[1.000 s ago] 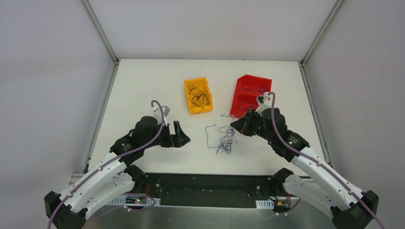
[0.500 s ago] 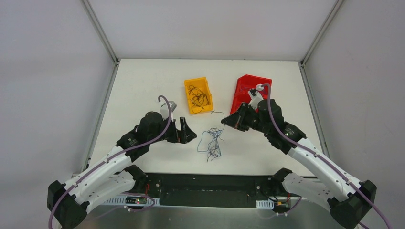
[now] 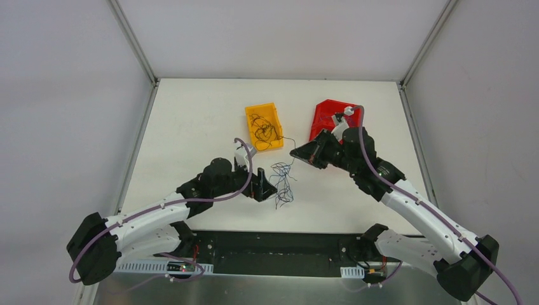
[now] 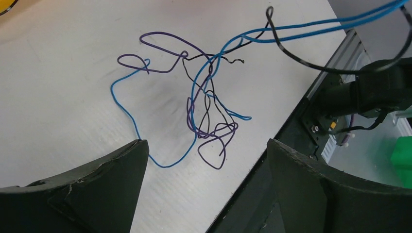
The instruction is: Untangle the cables
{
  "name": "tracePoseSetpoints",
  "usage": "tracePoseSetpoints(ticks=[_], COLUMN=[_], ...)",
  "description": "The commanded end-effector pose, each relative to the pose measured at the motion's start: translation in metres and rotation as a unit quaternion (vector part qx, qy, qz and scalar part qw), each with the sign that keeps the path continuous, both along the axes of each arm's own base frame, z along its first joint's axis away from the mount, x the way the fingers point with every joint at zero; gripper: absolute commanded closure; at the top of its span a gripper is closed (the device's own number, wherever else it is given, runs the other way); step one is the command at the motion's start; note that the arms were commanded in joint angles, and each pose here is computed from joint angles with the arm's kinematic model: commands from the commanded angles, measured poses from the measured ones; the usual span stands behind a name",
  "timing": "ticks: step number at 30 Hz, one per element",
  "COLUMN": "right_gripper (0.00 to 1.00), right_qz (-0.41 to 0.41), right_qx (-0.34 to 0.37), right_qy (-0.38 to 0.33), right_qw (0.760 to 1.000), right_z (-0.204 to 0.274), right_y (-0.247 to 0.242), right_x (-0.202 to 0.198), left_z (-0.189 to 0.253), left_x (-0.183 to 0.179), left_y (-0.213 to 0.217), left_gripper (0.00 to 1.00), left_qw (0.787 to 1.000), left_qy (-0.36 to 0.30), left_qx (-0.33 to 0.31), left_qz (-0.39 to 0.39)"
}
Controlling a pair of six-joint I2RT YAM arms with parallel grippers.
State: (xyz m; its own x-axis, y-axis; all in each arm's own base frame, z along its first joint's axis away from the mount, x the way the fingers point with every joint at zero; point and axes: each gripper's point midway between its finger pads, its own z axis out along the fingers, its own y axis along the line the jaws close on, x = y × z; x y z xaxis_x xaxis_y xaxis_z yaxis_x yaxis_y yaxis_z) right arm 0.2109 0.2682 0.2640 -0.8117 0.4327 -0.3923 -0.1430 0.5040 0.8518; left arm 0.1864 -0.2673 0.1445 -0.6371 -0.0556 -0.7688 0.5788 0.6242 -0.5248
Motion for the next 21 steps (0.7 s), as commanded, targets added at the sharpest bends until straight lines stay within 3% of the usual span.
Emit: tracePoseSetpoints(ticks=[1, 11, 17, 19, 21], right_gripper=[1.0, 1.0, 1.0, 1.0, 1.0], right_qz=[-0.018, -0.023, -0.022, -0.024, -0.026], right_qx=[0.064, 0.107, 0.133, 0.136, 0.139], right_qy=[-0.019, -0.002, 0.003, 0.007, 0.01], right_qw=[0.998, 0.994, 0.991, 0.99, 0.99], right_z=[0.041, 0.051, 0.055, 0.053, 0.052], right_y=[0.005, 0.006, 0.006, 0.006, 0.005], right_x=[0.006, 0.002, -0.002, -0.002, -0.003], left_z=[0.031, 0.05, 0.062, 0.067, 0.073], left_x=[0.017, 0.037, 0.046, 0.047, 0.045], left_y=[-0.015, -0.04, -0.052, -0.055, -0.059], left_gripper=[0.06, 0.25, 0.31, 0.38, 0.53], left_qw=[0.993, 0.985, 0.984, 0.984, 0.983], left_qy=[-0.109, -0.162, -0.164, -0.162, -0.163], left_qx=[-0.036, -0.053, -0.062, -0.069, -0.082], left_qz=[-0.001, -0.012, -0.015, -0.015, -0.022])
